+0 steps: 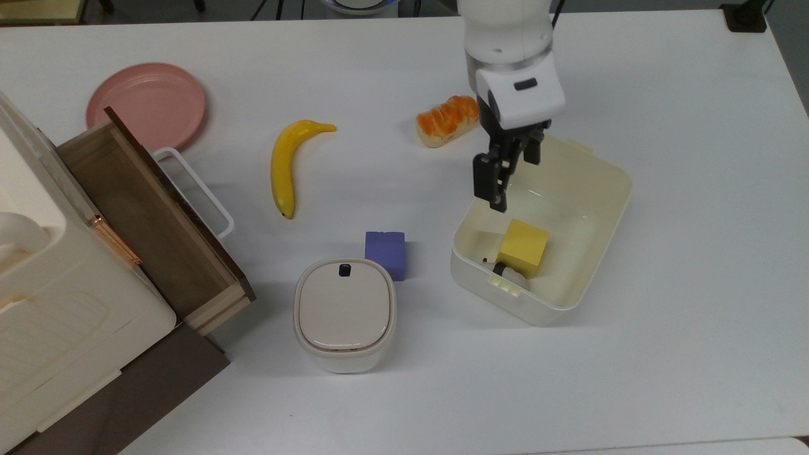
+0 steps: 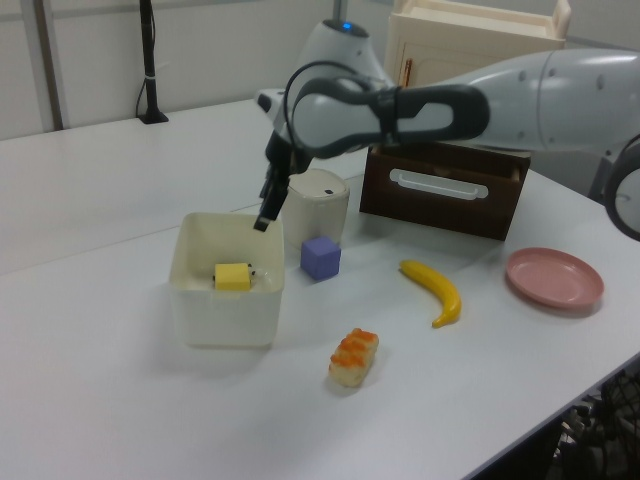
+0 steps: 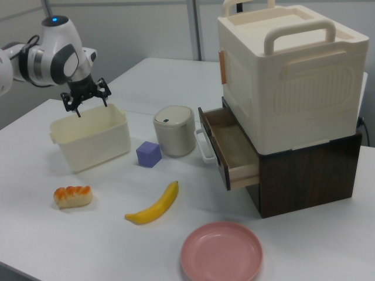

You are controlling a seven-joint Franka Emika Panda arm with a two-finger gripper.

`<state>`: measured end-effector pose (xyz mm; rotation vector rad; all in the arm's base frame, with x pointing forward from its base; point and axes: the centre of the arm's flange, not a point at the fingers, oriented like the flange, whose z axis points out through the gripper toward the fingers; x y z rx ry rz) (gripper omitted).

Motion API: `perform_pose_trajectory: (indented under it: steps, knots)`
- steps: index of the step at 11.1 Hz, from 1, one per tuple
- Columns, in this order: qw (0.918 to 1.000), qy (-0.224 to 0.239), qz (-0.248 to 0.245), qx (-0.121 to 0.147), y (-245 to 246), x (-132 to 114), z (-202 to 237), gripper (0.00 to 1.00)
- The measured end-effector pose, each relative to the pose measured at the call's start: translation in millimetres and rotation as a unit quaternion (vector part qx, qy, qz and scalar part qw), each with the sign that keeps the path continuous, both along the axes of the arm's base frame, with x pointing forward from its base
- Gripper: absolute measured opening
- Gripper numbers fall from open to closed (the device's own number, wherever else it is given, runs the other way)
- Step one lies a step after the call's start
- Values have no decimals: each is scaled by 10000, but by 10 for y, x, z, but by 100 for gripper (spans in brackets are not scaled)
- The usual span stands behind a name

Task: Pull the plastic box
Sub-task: 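Move the gripper over the cream plastic box and lower it inside the rim, then hook the box rim and pull the box toward the arm's base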

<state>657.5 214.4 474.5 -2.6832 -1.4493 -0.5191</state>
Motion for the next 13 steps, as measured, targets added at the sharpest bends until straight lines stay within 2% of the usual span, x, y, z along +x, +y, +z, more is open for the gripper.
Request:
perform_pose_trajectory:
  steps: [4, 8, 13]
  knots:
    - [9999, 22, 105, 23, 185, 38, -269, 100]
    - [9991, 55, 305, -301, 252, 19, -460, 100]
    - [9975, 234, 441, -498, 238, -32, -726, 100]
